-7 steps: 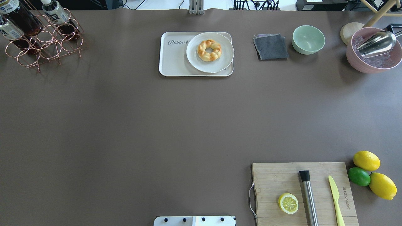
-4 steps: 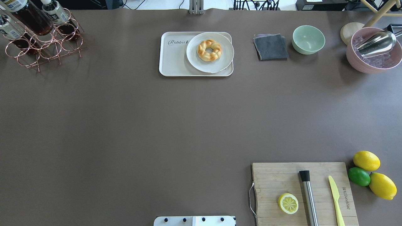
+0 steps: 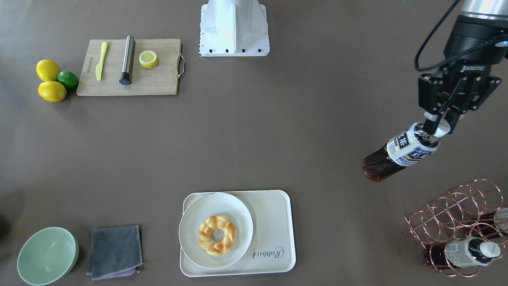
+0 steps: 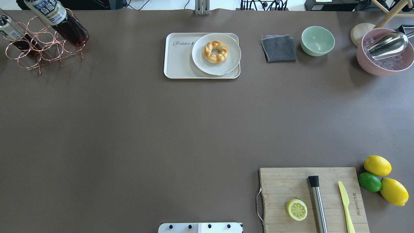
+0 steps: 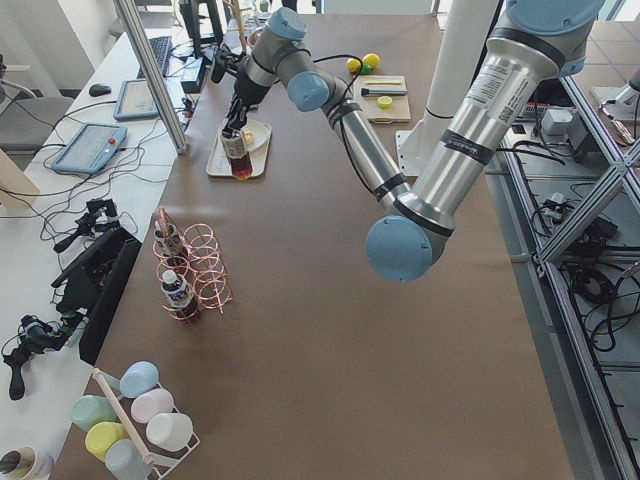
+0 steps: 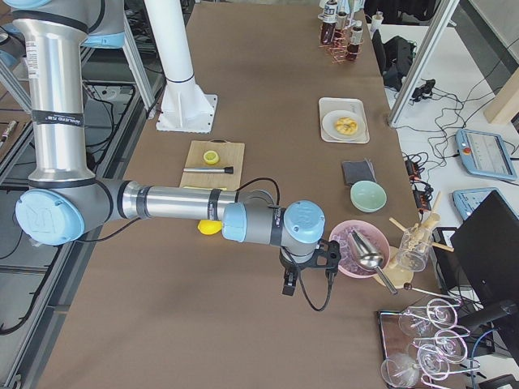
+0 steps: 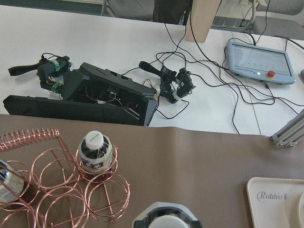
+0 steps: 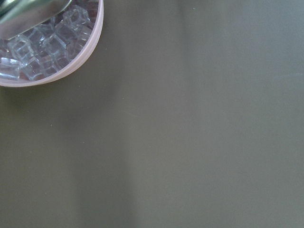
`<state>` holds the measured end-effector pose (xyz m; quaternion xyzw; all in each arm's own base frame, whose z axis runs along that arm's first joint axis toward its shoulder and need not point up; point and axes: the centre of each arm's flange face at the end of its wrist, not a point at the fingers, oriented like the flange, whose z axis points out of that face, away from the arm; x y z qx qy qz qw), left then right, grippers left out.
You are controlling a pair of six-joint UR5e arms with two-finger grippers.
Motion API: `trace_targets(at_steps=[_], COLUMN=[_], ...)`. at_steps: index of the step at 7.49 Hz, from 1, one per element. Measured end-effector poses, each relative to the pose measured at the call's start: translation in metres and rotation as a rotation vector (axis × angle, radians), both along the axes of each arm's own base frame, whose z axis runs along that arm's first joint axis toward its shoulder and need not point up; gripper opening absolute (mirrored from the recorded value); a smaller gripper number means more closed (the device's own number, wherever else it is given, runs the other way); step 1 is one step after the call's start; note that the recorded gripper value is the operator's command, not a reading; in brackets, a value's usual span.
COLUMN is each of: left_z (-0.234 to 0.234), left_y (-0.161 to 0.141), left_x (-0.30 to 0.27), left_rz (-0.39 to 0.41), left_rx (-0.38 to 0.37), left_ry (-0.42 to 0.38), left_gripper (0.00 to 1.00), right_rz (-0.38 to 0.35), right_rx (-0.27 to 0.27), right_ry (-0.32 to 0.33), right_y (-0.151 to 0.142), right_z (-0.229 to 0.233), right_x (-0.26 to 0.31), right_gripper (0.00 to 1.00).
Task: Place tea on tray
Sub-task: 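Carry the tea bottle with the left gripper toward the white tray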
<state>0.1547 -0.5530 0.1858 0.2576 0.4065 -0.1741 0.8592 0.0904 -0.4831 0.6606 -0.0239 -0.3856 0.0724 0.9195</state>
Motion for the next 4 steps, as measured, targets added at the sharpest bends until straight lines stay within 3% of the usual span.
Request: trace_targets(at_steps=[4], left_z=[-0.065], left_y=[0.059], left_x=[0.137], left_rz=[-0.057], left_rx=[-0.037], left_ry=[-0.034], left_gripper=[0.00], right_rz=[0.001], right_rx=[0.054], right_ry=[0.004], right_y=[-0.008], right_z=[-0.006], right_x=[0.000], right_gripper=[1.00])
